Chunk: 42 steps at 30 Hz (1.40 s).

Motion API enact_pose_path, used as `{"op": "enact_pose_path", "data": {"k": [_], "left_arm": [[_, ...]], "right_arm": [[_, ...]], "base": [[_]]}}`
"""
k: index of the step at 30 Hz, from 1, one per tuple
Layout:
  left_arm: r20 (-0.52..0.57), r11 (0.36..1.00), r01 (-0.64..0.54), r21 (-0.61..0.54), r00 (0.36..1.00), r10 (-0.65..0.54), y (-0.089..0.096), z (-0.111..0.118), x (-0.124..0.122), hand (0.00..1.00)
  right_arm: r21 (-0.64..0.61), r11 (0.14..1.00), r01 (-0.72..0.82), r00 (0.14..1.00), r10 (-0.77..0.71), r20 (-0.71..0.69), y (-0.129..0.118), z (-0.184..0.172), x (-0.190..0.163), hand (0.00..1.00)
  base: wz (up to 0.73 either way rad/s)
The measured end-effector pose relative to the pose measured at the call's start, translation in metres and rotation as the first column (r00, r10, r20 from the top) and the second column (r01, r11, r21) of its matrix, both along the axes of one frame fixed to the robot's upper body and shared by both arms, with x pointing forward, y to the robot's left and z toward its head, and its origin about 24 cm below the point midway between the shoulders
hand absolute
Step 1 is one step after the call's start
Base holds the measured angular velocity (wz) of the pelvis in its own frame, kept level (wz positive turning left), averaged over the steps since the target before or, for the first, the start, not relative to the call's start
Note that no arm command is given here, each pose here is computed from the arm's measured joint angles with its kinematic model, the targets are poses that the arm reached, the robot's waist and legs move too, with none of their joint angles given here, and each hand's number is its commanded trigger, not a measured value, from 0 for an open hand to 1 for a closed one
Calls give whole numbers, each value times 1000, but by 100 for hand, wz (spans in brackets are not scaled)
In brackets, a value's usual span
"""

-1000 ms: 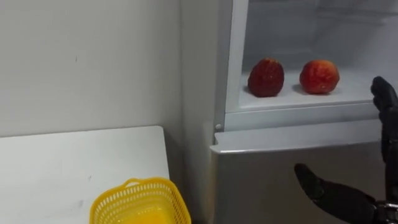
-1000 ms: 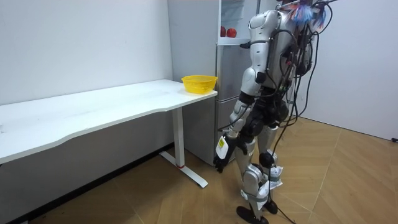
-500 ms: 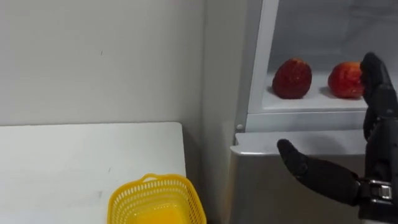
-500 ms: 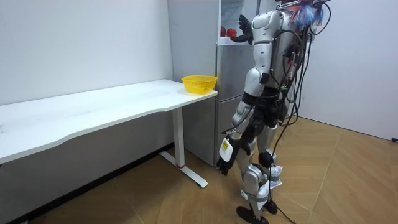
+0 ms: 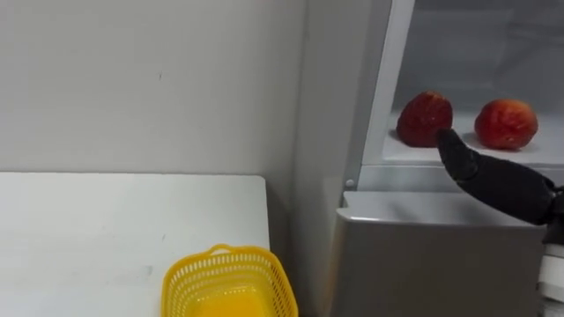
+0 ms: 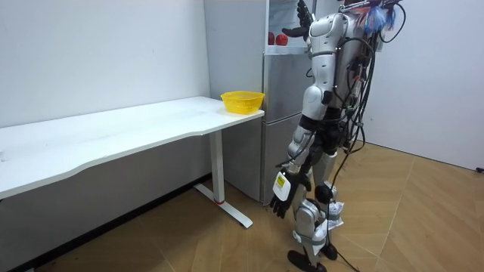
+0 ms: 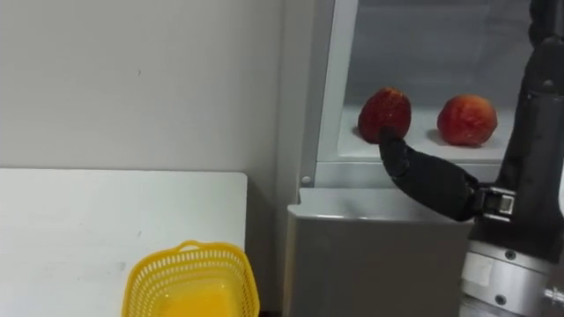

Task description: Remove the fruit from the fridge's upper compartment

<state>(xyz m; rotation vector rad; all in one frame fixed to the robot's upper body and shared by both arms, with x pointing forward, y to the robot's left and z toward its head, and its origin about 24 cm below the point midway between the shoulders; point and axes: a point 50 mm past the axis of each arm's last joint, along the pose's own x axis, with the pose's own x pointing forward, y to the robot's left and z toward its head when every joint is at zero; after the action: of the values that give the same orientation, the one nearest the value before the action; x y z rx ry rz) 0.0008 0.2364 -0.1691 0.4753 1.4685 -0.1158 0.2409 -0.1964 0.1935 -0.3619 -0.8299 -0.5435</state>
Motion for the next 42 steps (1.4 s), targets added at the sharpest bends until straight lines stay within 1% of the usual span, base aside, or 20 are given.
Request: {"op": "enact_pose_path", "data": {"k": [4, 8, 12, 20, 26, 31, 36, 42], "left_arm": [[10, 1000, -4, 5, 1000, 4, 2, 0, 4, 0], [16, 1000, -2, 2, 1000, 2, 2, 1, 7, 0], [15, 1000, 2, -23, 1000, -1, 2, 0, 10, 0], [0, 998, 20, -64, 1000, -20, 0, 0, 14, 0], [4, 998, 33, -50, 999, -33, 5, 1, 18, 0], [-5, 999, 33, -17, 999, -33, 15, 4, 23, 0], [7, 999, 37, -10, 999, -37, 16, 5, 30, 0], [-5, 999, 45, -4, 999, -45, 17, 5, 30, 0]], "right_arm": [[5, 1000, 18, 999, -18, 50, -5, 11, 1, 0], [7, 1000, 11, 998, -12, 54, -4, 14, 6, 0], [20, 1000, -5, 1000, 5, 14, -6, 10, 13, 0], [-37, 999, 1, 996, -4, -84, -14, 1, 24, 0], [-53, 998, 25, 993, -31, -115, -19, 7, 43, 0], [-22, 998, 53, 979, -57, -195, -27, 2, 61, 0], [3, 999, 33, 958, -31, -285, -31, -11, 70, 0], [-13, 1000, 29, 945, -31, -324, -35, -15, 74, 0]], "base": [[0], [5], [9], [1], [3], [6], [2], [3]]}}
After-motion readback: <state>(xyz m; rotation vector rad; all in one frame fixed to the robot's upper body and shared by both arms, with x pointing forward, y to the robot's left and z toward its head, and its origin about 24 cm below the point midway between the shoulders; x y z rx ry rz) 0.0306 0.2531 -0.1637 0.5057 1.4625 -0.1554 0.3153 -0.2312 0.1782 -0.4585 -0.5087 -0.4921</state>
